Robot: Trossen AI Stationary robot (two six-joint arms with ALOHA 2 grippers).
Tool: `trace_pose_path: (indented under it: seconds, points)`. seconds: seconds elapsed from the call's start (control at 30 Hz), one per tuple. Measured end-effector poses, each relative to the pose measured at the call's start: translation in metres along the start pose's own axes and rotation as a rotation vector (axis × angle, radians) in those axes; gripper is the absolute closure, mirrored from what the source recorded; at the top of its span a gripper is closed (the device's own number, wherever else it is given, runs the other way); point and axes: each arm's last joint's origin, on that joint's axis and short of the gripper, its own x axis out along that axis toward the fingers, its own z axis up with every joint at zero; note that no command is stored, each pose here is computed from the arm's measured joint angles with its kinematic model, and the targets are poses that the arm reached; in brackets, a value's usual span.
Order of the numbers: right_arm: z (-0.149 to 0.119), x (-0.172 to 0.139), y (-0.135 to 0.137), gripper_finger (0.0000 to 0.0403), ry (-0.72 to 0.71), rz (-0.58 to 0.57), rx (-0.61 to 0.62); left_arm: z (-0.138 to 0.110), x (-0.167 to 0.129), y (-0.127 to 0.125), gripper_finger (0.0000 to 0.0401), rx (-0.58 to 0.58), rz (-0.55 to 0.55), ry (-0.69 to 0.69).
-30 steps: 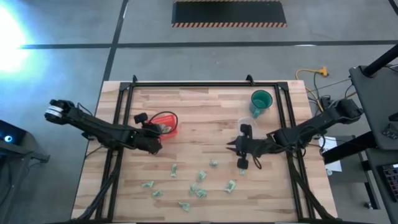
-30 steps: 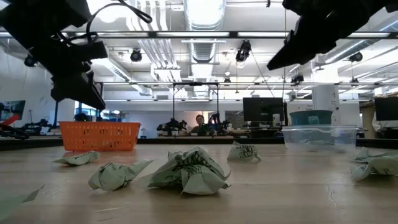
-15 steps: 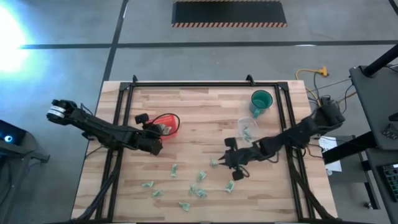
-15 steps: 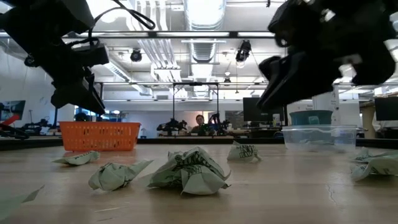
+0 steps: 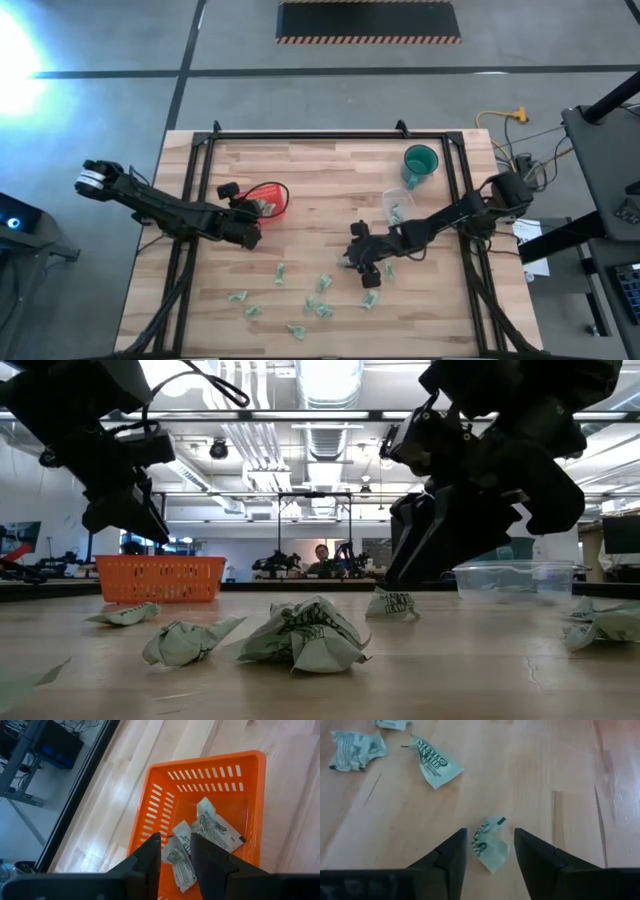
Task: Pick and place items into bin
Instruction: Put the stevia packet into the transparent container
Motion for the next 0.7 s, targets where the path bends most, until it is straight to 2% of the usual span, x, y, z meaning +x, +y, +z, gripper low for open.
trace_pose_path:
  seconds: [0.3,0.57,0.7]
  points:
    - [-0.003,0.01,0.001,0.022,-0.012,0.005,0.005,0.001,0.0,0.0,0.0312,-0.004,-0.001,-0.003]
    - [-0.003,0.018,-0.006,0.0231,0.006,-0.008,0.016,0.001,0.0,0.0,0.0312,-0.006,-0.003,-0.005]
    - [-0.002,0.017,-0.007,0.0251,0.01,-0.01,0.003,0.001,0.0,0.0,0.0312,-0.006,-0.002,-0.005]
